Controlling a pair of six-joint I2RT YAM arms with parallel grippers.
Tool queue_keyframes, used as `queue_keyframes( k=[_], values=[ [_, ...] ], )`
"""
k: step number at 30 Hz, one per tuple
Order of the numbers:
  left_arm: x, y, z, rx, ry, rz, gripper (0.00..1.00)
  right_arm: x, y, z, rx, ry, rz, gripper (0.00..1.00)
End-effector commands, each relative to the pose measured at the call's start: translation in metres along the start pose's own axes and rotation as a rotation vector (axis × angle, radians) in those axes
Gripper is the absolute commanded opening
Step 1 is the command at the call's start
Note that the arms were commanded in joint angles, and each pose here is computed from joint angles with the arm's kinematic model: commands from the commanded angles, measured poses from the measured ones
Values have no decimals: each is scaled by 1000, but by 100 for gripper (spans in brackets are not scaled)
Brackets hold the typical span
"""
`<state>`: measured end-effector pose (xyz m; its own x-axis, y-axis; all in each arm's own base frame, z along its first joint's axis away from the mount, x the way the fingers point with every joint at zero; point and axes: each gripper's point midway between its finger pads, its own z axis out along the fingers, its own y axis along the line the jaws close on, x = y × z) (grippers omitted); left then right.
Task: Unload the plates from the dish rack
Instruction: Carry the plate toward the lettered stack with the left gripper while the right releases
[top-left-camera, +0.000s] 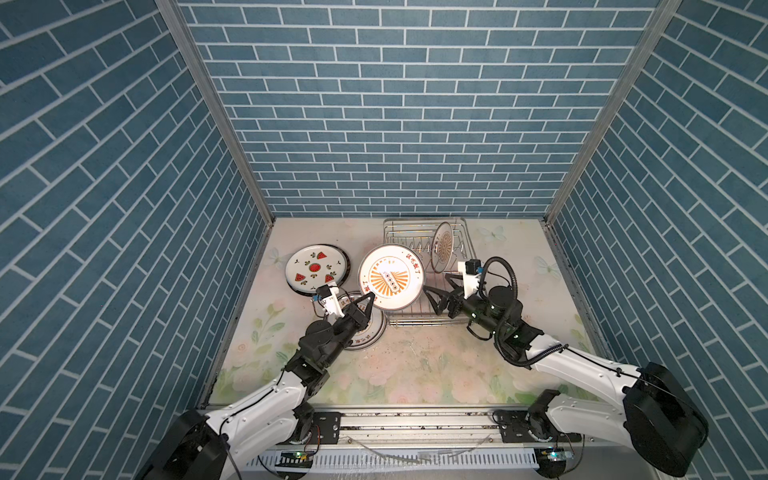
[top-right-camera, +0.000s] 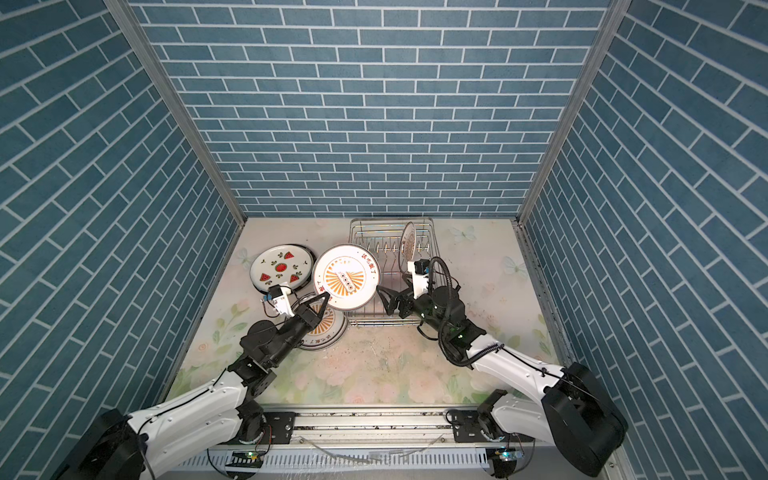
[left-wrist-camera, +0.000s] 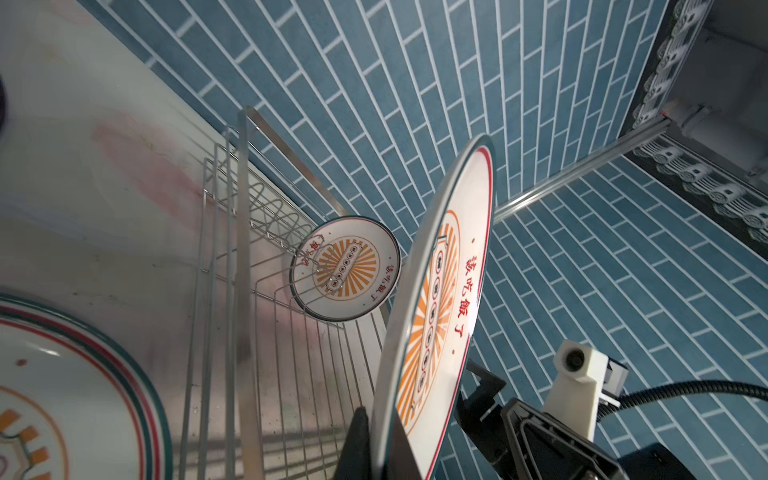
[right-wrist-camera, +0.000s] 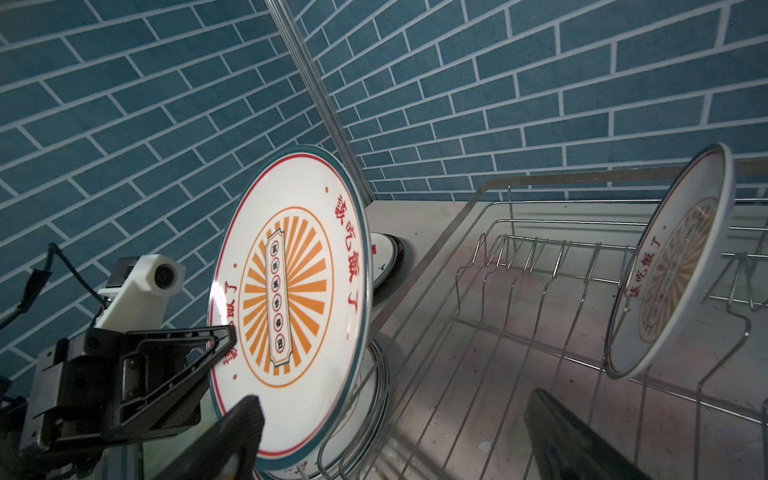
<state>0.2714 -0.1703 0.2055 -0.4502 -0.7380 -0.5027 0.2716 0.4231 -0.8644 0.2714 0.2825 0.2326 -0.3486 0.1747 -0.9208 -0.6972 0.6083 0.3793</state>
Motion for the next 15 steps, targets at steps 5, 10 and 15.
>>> queue_keyframes(
  k=[5,10,15],
  values=[
    [-19,24,-23,-123,-64,2,0,-5,16,20,-34,10,-61,99],
    [-30,54,-46,-322,-122,-26,0,4,24,35,-36,53,-78,99],
    [-39,70,-66,-442,-176,-43,0,8,27,50,-17,92,-103,99]
  ],
)
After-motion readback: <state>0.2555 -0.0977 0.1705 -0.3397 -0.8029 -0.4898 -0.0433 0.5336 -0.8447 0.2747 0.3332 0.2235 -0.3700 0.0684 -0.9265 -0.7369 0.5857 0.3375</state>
